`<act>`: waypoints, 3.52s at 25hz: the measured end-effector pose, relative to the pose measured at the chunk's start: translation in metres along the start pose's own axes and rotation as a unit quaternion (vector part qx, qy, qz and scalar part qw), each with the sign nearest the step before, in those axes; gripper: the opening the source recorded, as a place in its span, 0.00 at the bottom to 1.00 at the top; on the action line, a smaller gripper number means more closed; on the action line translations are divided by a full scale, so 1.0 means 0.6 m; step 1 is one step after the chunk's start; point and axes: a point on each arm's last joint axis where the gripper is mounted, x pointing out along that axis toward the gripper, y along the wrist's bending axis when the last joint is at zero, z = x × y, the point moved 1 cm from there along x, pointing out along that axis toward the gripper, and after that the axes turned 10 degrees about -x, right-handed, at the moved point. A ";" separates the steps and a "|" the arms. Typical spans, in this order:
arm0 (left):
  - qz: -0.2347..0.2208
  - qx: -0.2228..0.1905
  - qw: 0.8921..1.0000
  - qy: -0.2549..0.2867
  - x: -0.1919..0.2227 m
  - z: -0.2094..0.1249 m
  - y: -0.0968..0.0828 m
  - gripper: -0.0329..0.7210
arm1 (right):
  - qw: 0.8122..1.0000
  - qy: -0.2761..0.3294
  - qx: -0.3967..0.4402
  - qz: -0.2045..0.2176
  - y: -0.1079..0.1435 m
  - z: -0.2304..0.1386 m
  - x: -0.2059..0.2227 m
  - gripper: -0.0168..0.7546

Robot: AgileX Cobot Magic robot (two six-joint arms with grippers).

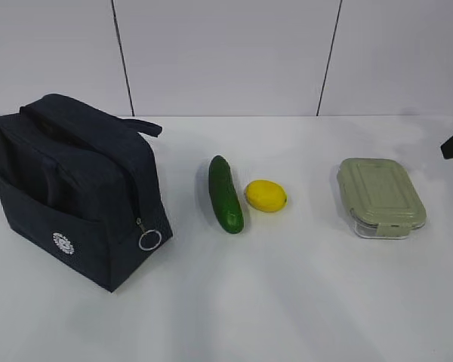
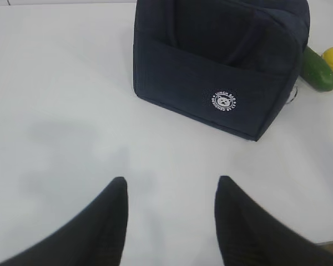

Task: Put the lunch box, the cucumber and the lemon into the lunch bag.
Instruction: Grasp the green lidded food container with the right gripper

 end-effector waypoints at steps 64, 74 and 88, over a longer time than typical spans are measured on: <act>-0.003 -0.003 1.000 0.001 0.000 0.000 -0.001 0.53 | 0.970 -0.147 0.126 0.144 -0.100 -0.056 0.124 0.76; -0.003 -0.003 1.000 0.001 0.000 0.000 -0.001 0.53 | 0.964 -0.169 0.140 0.151 -0.100 -0.048 0.121 0.75; -0.003 -0.003 1.000 0.001 0.000 0.000 -0.001 0.53 | 0.981 -0.098 0.086 0.143 -0.081 -0.059 0.144 0.75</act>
